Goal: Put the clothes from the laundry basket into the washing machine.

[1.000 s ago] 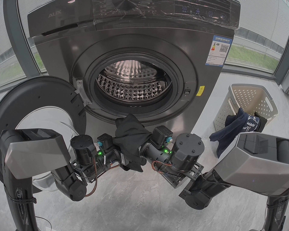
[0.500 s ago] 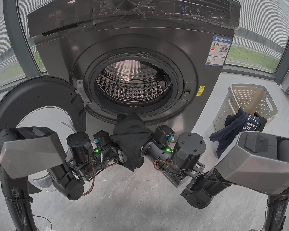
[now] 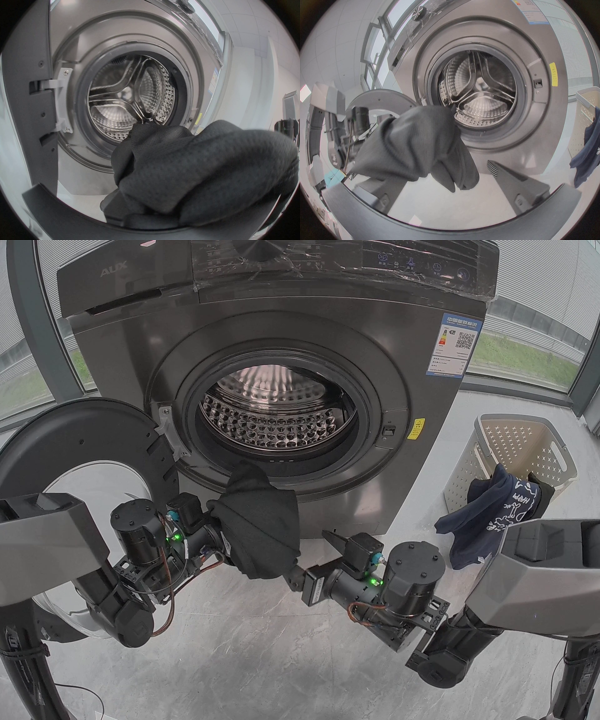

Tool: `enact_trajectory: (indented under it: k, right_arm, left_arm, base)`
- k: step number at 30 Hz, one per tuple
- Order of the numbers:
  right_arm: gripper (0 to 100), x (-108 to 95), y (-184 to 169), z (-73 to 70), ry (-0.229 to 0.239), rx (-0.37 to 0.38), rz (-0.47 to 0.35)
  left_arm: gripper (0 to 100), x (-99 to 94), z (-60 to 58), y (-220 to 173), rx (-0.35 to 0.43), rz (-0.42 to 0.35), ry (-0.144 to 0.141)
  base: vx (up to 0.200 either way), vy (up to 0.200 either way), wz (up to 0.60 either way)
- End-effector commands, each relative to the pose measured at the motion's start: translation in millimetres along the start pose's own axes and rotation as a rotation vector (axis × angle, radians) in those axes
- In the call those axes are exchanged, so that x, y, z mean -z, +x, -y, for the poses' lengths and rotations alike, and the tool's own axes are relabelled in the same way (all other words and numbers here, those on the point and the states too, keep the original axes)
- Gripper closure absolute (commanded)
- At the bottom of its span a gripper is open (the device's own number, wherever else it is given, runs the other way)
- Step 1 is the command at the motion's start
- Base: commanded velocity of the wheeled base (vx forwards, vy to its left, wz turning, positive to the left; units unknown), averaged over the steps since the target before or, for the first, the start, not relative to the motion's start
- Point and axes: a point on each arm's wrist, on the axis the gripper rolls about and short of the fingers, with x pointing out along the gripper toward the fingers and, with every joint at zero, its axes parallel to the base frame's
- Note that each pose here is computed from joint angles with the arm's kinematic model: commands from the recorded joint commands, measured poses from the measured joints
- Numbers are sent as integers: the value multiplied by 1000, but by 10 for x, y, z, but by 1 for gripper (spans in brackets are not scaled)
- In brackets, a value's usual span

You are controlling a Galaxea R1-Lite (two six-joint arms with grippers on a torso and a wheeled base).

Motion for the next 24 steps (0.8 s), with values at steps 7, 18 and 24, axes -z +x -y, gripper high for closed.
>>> enact_trajectory:
  k: [7,18,24]
  right_arm:
    - [0,167,-445,118,-33,28,-160]
    - [0,-200,-718,525,-13,163,-100]
    - [0,-303,-796,610,-8,189,-61]
  left_arm:
    - [100,-194,20,-145,-3,37,4]
    - [100,-449,197,-746,22,35,-1]
    - [100,-548,228,-882,24,63,-1]
  base:
    - [0,0,0]
    - [0,0,0]
    - [0,0,0]
